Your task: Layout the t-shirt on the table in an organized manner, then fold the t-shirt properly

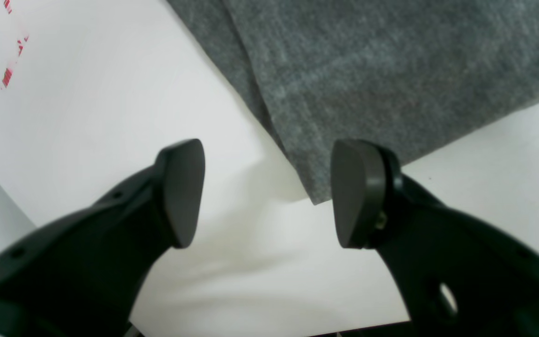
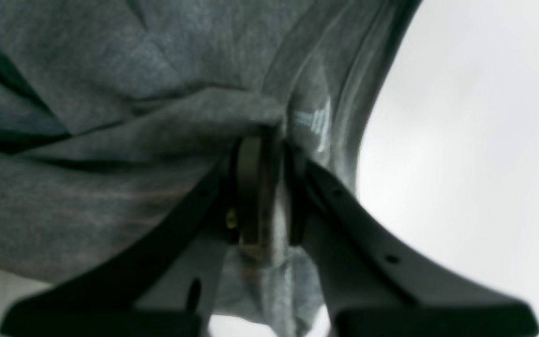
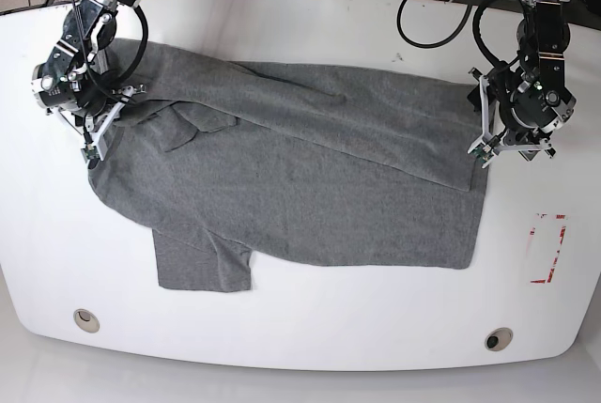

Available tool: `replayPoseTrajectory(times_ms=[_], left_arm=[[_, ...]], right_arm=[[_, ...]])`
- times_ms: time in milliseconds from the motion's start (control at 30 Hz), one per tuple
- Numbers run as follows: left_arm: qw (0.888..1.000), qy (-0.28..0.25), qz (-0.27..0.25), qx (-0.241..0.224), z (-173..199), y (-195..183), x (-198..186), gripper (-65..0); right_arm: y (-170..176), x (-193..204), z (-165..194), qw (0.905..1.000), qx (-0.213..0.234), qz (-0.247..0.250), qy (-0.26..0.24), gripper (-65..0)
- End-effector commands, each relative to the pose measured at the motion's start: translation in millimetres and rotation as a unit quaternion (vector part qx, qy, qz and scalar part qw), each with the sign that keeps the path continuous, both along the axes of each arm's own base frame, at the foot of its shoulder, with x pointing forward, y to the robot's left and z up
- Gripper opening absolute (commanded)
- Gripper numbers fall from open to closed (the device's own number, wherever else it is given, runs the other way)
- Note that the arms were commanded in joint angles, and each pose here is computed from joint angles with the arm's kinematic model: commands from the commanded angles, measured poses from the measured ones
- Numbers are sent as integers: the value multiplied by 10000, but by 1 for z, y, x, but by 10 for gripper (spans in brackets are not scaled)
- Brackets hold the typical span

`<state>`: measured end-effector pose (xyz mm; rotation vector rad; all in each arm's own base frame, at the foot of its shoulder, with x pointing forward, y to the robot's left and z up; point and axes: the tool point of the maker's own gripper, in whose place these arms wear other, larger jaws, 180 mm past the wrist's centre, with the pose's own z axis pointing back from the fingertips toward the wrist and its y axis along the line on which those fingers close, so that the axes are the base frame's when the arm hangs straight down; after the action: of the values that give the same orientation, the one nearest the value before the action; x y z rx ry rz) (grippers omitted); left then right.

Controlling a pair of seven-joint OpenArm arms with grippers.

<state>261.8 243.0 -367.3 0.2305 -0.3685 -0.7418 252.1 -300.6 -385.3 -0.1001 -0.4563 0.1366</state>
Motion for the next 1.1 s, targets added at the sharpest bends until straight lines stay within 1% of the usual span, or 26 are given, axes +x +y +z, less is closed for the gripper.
replayPoseTrajectory(times_ms=[0,167,333,367,433,500,567,633,667,767,867,933,1000,1067], left_arm=[[9999,-148,-22,73,9,4,7,-253],[9999,-138,-26,72,8,4,6,-253],[9999,-138,-26,72,8,4,6,-253],[9999,-138,-26,72,8,4,6,-253],[9999,-130,-26,71,8,4,6,-253],[9999,-99,-6,64,6,5,4,-253],[10000,-55,2,59,3,5,1,-253],[10000,4,15,26,-1,4,-2,-253],[10000,26,29,-27,-3,1,-3,-253],[9998,80,129,-138,-10,-1,-4,-253],[9996,-21,166,-244,-9,-3,-1,-254],[9990,-117,165,-406,-10,-10,1,-264],[9986,-167,149,-470,-10,-13,3,-301],[9984,-184,144,-506,-10,-15,3,-385]], right_arm=[[-11,15,19,9994,-227,96,-259,-566],[-7,30,28,9979,-395,401,-314,-566],[-5,31,29,9977,-401,442,-323,-553],[-4,30,27,9978,-393,441,-300,-534],[-5,27,26,9980,-401,426,-229,-469],[-7,24,24,9983,-404,383,-154,-371],[-6,21,22,9985,-376,376,-122,-296],[-2,15,15,9990,-293,345,-64,-252],[-1,12,14,9993,-244,275,-85,-241],[-1,10,18,9995,-206,132,-207,-243],[4,10,20,9994,-163,119,-265,-243],[6,11,21,9994,-164,124,-291,-243],[6,10,21,9994,-161,125,-290,-243],[6,8,19,9995,-156,124,-253,-243]])
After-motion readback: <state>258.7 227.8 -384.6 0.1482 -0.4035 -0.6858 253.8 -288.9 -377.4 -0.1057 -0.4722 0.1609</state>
